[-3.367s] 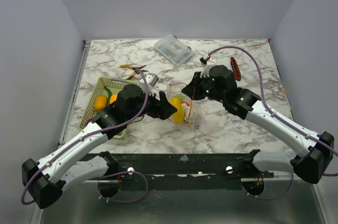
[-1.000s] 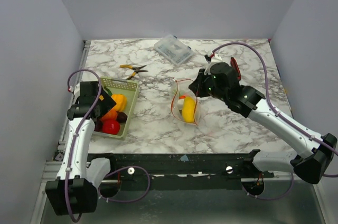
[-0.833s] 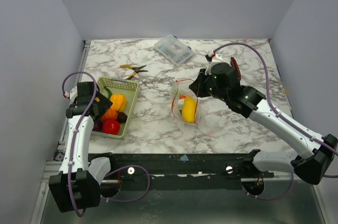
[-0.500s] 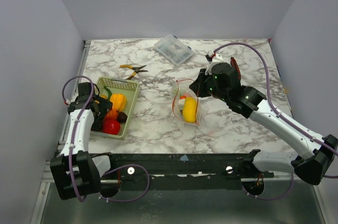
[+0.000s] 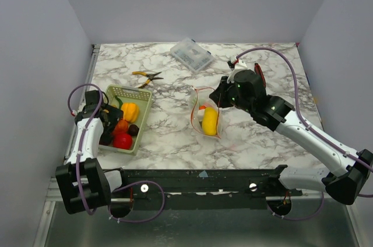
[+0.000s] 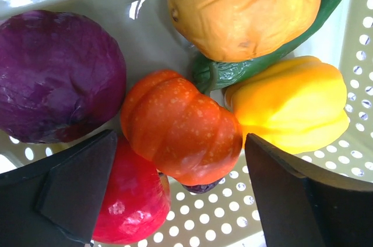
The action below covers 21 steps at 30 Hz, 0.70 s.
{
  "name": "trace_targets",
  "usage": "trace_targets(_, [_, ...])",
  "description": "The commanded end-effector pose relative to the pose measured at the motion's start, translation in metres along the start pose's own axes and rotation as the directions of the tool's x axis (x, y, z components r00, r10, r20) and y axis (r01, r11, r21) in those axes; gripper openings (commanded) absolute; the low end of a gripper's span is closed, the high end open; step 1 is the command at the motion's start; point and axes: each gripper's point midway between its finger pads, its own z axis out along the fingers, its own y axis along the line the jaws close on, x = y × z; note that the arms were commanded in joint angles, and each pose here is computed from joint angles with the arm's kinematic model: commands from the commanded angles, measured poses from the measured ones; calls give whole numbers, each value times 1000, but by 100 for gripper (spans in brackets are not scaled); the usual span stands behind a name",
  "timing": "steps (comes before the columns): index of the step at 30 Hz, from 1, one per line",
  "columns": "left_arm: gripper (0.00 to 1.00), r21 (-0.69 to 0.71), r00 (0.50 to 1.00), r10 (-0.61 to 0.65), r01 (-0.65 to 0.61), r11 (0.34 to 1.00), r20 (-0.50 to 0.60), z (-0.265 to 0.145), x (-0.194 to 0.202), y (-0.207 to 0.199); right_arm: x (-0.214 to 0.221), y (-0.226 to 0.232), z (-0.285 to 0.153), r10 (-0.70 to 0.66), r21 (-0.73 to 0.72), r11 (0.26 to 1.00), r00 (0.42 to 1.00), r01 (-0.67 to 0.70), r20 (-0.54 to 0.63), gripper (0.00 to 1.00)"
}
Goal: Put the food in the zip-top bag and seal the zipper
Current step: Pick up the fake vegetable from the bin.
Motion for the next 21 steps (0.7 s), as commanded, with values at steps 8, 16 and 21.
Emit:
trace_targets(8, [85, 8, 999, 38, -38, 999, -2, 13, -1, 0, -1, 3, 2, -3, -30, 1000, 1000, 4, 11, 0])
trace_targets(16, [48, 41, 998, 36, -38, 998, 44, -1, -8, -3, 0, 4, 2, -2, -36, 999, 1000, 2, 8, 0])
trace_targets(21, [39, 76, 996, 35, -41, 996, 76, -18, -12, -6, 1, 6, 4, -2, -41, 999, 1000, 2, 2, 0])
